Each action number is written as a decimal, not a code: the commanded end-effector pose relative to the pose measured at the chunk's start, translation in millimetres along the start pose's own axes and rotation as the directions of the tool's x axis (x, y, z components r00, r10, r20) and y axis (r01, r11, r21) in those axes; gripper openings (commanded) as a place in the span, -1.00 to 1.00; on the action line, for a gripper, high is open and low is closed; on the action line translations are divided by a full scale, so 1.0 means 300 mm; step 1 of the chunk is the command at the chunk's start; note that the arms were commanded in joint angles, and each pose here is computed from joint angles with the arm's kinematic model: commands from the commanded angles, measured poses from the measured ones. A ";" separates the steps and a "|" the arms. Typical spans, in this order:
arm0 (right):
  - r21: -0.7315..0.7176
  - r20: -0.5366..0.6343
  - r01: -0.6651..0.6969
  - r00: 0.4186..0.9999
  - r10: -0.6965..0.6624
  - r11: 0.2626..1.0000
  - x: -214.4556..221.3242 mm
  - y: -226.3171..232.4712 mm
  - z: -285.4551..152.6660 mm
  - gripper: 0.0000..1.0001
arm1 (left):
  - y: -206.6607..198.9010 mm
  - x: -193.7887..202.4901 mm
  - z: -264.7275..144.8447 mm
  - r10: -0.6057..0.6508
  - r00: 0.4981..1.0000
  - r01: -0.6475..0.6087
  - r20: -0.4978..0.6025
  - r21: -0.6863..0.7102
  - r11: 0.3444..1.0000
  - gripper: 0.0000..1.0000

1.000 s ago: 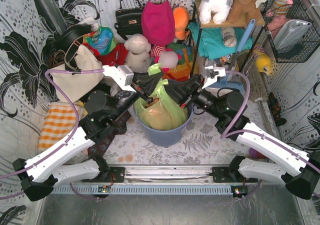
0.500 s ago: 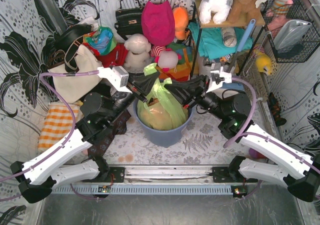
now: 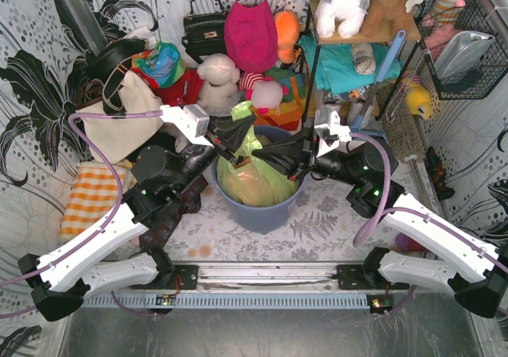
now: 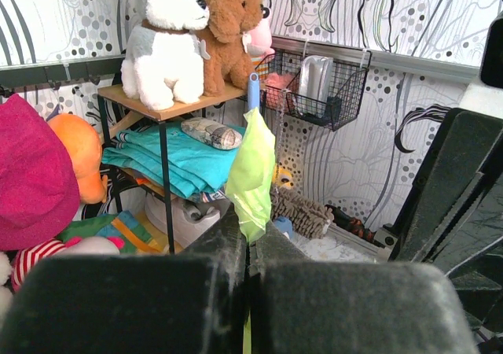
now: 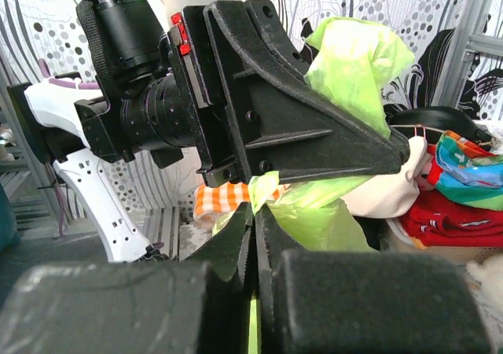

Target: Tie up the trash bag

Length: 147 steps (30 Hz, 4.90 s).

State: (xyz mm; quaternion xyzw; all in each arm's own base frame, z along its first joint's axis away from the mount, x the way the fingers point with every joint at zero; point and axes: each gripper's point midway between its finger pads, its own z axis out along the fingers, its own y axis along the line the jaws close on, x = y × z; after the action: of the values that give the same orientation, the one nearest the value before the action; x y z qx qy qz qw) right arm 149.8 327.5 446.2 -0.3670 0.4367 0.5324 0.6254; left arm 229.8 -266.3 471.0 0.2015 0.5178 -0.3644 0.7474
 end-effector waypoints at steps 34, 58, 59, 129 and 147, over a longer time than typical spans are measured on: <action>0.245 -0.325 -0.047 0.937 0.128 0.968 0.115 -0.045 0.037 -1.00 | 0.048 0.075 0.017 0.013 0.999 -0.015 -0.034 -0.064 0.998 -1.00; 0.447 -0.313 -0.155 0.895 0.316 0.881 0.189 -0.060 0.066 -1.00 | 0.024 0.043 0.020 -0.024 1.000 0.024 0.004 -0.033 0.999 -1.00; 0.464 -0.297 -0.158 0.899 0.321 0.872 0.192 -0.071 0.072 -1.00 | 0.024 0.046 0.018 -0.025 1.000 0.025 0.003 -0.034 0.999 -1.00; 0.785 0.180 -0.286 0.954 0.240 0.549 0.291 -0.318 0.038 -1.00 | 0.286 0.185 -0.137 -0.251 0.923 0.151 -0.292 -0.326 0.933 0.29; 0.770 0.183 -0.304 0.948 0.262 0.561 0.304 -0.311 0.068 -1.00 | 0.280 0.189 -0.152 -0.324 0.883 0.206 -0.341 -0.338 0.918 0.16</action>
State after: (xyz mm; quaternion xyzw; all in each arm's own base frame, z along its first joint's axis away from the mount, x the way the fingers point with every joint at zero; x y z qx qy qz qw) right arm 252.5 360.3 351.9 0.0227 0.6759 0.3648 0.6400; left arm 275.7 -200.4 394.3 0.0868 0.7208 -0.3344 0.6009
